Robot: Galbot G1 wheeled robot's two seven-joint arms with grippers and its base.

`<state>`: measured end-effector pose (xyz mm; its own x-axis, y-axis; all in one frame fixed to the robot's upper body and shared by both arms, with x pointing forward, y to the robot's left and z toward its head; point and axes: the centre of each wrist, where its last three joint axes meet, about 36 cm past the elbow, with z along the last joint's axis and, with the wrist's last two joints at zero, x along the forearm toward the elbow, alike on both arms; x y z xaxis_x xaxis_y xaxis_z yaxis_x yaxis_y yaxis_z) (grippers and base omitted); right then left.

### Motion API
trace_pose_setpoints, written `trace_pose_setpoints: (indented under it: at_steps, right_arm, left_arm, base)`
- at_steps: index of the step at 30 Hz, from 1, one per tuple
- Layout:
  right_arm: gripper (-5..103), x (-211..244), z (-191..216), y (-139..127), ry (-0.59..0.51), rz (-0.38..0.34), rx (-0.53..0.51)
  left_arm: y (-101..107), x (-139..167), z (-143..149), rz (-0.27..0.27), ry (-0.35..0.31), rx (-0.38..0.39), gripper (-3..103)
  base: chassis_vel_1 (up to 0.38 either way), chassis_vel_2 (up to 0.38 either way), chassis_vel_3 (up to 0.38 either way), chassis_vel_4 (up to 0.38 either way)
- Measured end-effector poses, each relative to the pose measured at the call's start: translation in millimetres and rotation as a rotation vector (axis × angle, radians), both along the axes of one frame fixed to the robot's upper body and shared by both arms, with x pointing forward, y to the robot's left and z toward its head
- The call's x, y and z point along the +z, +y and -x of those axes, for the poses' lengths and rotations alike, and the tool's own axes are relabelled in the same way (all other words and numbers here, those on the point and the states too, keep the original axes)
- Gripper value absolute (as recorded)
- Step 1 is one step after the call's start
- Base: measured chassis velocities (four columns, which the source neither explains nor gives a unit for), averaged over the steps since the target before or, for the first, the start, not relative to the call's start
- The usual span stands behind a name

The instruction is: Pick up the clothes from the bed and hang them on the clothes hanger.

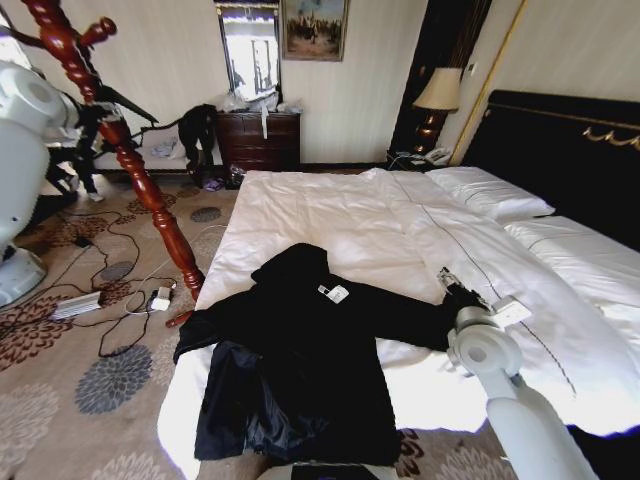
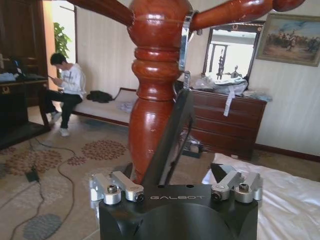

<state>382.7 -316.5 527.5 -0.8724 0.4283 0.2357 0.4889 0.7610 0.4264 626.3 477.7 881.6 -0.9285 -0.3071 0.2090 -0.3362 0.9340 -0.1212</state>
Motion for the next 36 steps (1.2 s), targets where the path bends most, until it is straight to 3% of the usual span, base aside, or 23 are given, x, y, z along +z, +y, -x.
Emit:
trace_pose_setpoints:
  at_steps: [2,6,8,11,14,15,17,19,27,36]
  right_arm:
    - [100,0.0,0.3,0.2,0.001,0.0,0.0]
    - [100,-0.7,4.1,0.4,0.007,0.001,-0.001]
    - [100,-0.9,4.6,0.3,0.009,0.001,-0.002]
    - [100,-0.6,6.6,-0.4,0.012,0.004,-0.007]
    - [100,-0.3,7.0,-0.6,0.017,0.006,-0.01]
    - [100,-0.2,7.3,-0.8,0.023,0.006,-0.012]
    - [100,-0.3,7.5,-0.9,0.026,0.007,-0.013]
    - [100,-0.2,7.6,-0.8,0.027,0.007,-0.014]
    - [100,0.2,9.1,1.0,0.028,0.003,-0.012]
    - [100,0.2,11.7,0.3,0.03,0.005,-0.015]
  left_arm:
    - [-0.4,0.3,-0.8,0.019,-0.002,-0.01,82]
    - [0.2,0.9,-2.4,0.057,-0.001,-0.024,60]
    - [0.2,0.9,-2.5,0.06,-0.001,-0.024,60]
    - [-1.4,1.8,-1.7,0.073,-0.002,-0.029,44]
    - [-2.6,2.7,-0.7,0.079,-0.004,-0.034,39]
    - [-3.2,3.8,0.4,0.084,-0.008,-0.037,28]
    - [-3.8,4.7,1.4,0.086,-0.01,-0.04,28]
    - [-5.6,6.4,3.0,0.087,-0.016,-0.05,18]
    - [-9.6,14.0,8.1,0.095,-0.047,-0.092,16]
    - [-27.1,28.0,20.6,0.081,-0.156,-0.175,16]
  base:
    - [0.0,0.0,0.0,0.0]
    - [0.0,0.0,0.0,0.0]
    - [0.0,0.0,0.0,0.0]
    - [0.0,0.0,0.0,0.0]
    - [0.0,0.0,0.0,0.0]
    - [0.0,0.0,0.0,0.0]
    - [0.0,0.0,0.0,0.0]
    - [0.0,0.0,0.0,0.0]
    - [0.0,0.0,0.0,0.0]
    - [0.0,0.0,0.0,0.0]
